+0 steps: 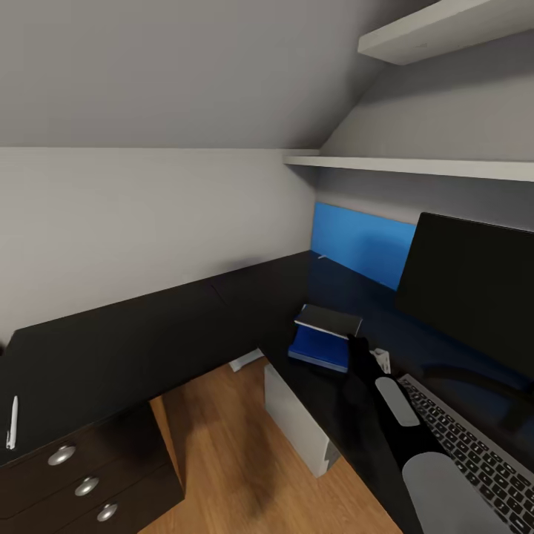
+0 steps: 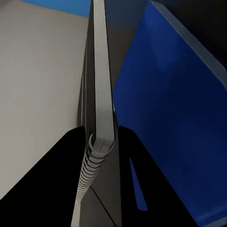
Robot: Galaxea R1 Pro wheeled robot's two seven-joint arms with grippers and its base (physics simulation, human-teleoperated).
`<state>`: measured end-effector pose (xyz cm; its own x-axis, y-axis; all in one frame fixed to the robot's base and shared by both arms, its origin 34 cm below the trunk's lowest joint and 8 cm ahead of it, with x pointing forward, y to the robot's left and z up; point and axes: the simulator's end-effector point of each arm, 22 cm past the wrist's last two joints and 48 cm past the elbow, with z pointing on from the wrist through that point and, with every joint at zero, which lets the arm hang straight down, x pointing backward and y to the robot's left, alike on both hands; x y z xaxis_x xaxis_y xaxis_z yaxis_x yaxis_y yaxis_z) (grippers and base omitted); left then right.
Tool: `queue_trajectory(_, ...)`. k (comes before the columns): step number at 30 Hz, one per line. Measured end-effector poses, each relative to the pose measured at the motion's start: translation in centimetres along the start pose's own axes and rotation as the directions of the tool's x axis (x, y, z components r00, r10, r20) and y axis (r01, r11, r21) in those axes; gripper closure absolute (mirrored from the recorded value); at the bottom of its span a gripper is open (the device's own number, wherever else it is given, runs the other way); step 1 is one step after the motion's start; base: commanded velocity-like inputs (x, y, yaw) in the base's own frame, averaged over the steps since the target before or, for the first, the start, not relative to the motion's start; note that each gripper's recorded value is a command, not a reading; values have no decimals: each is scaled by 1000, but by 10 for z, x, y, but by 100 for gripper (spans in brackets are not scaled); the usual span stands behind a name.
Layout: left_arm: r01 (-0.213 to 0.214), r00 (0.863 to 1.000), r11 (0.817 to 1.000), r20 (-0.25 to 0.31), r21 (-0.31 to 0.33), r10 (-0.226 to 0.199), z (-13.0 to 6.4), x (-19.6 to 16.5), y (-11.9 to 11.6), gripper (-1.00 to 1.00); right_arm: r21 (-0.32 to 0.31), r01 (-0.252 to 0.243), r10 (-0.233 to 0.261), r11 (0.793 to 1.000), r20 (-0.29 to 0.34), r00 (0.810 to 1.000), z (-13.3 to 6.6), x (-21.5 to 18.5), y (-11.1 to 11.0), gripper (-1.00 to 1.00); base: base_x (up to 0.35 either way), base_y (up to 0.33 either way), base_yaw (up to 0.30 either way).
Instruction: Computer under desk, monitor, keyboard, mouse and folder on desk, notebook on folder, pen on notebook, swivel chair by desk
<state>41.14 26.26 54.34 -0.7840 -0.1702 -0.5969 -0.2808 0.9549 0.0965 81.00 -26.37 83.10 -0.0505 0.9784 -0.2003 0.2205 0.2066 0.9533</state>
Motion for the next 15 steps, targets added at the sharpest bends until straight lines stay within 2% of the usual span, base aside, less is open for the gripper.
queue_trajectory(6, 0, 1000, 1000, 0, -1, 0, 0, 0, 0, -100, 3, 0, 0, 1000, 0, 1000, 0, 1, -1, 100, 0, 11, 0)
queue_trajectory(15, 0, 1000, 1000, 0, -1, 0, 0, 0, 0, -100, 41, 3, -2, 999, -10, 1000, 0, 6, -19, 100, 2, 1, 0)
